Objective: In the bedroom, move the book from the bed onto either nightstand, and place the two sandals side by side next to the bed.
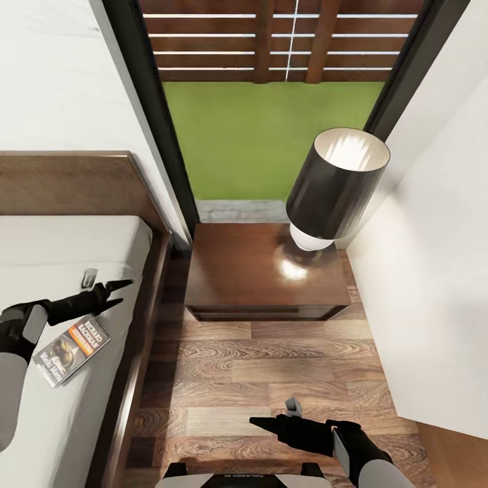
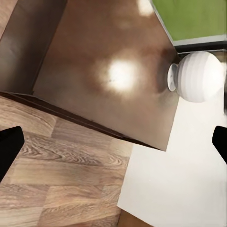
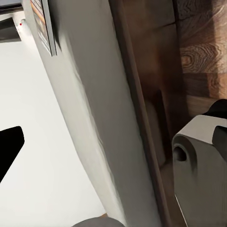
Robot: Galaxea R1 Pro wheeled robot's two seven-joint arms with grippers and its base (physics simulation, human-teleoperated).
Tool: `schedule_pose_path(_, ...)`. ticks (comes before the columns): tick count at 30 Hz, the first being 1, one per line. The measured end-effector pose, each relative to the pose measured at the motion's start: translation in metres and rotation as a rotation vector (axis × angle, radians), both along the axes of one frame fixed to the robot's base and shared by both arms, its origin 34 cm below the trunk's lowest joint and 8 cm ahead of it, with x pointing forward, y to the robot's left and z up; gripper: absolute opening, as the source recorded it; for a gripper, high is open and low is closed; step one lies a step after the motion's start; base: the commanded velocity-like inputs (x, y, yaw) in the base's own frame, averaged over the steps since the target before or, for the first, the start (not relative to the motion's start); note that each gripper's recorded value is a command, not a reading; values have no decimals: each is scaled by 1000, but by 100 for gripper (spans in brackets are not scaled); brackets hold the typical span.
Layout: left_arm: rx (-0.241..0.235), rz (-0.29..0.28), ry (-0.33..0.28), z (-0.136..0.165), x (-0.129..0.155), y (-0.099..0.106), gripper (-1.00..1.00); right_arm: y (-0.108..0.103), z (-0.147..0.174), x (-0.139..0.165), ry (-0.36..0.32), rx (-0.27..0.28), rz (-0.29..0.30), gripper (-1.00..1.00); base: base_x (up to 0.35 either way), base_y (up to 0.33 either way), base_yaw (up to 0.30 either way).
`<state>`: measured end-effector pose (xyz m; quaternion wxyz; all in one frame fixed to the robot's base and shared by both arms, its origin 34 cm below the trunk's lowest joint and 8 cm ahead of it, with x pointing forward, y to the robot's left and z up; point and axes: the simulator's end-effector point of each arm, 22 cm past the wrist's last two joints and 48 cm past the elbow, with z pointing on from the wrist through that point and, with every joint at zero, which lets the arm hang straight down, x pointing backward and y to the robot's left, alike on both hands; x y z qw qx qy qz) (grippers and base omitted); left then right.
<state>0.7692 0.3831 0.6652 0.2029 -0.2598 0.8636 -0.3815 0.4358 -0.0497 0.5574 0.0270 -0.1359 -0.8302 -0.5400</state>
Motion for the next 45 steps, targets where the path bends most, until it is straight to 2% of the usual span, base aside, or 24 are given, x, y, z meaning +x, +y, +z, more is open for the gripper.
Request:
schedule_pose_path(1, -11, -4, -1, -1, 1, -8, 100, 0, 0, 0, 0, 0, 0, 100, 0, 0, 0)
schedule_pose_path(2, -64, -1, 53, -26, -17, -33, 100, 0, 0, 0, 0, -1, 0, 100, 0, 0, 0)
schedule_pose_path(6, -92, 4, 72, -37, -25, -47, 100, 0, 0, 0, 0, -2, 1, 100, 0, 0, 0)
schedule_pose_path(9, -122, 1, 101, -50, -36, -66, 100, 0, -1, 0, 0, -2, 1, 100, 0, 0, 99)
schedule_pose_path(25, -123, -1, 106, -55, -40, -71, 100, 0, 0, 0, 0, -1, 1, 100, 0, 0, 172)
schedule_pose_path(34, -128, 0, 105, -54, -40, -72, 100, 0, 0, 0, 0, -1, 0, 100, 0, 0, 45)
schedule_pose_path(39, -173, -4, 72, -45, -35, -78, 100, 0, 0, 0, 0, -1, 0, 100, 0, 0, 3)
schedule_pose_path(40, -198, -6, 52, -39, -33, -81, 100, 0, 0, 0, 0, -1, 0, 100, 0, 0, 1)
schedule_pose_path(42, -242, -20, 18, -29, -31, -88, 100, 0, 0, 0, 0, -1, 0, 100, 0, 0, 0)
schedule_pose_path(45, -262, -48, 5, -27, -37, -95, 100, 0, 0, 0, 0, -1, 0, 100, 0, 0, 0)
